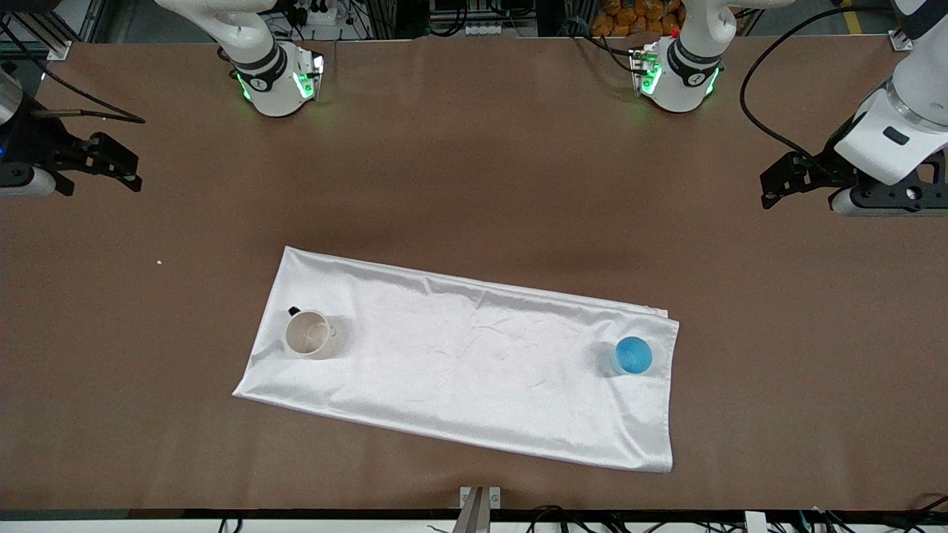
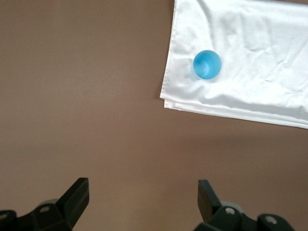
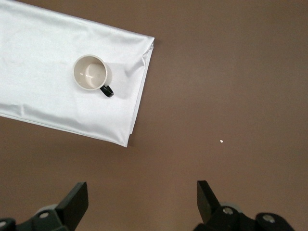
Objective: Place blue cup into white mug on table
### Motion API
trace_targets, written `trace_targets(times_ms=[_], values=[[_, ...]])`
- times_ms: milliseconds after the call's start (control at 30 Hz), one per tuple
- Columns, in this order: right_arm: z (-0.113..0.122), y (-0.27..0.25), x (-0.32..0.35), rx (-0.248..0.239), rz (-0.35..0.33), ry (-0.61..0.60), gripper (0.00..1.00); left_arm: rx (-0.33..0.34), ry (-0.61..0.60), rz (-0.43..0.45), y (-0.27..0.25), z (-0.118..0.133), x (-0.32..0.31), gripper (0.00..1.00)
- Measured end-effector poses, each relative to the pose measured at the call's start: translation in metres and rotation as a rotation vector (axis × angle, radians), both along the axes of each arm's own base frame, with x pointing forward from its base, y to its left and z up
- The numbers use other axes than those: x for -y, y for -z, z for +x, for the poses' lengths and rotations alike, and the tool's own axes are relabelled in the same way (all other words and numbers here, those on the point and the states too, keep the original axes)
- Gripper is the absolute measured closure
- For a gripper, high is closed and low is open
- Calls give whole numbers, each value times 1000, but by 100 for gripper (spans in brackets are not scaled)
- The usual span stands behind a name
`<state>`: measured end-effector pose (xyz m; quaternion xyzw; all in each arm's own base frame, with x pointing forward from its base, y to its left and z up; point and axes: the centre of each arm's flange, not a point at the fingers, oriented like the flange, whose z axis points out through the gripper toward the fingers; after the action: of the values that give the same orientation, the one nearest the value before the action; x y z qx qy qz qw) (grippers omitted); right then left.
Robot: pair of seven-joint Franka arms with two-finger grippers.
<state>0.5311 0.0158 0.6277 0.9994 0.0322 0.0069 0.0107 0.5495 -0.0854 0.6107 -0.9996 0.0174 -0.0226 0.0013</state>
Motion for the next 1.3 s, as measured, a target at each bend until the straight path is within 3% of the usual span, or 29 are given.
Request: trace_targets(times_ms=[733, 1300], values=[[1, -2, -1, 4, 0, -2, 0, -2, 0, 0, 1, 1, 0, 0], [18, 34, -10, -62, 1, -26, 0, -16, 1, 2, 9, 4, 1, 0]])
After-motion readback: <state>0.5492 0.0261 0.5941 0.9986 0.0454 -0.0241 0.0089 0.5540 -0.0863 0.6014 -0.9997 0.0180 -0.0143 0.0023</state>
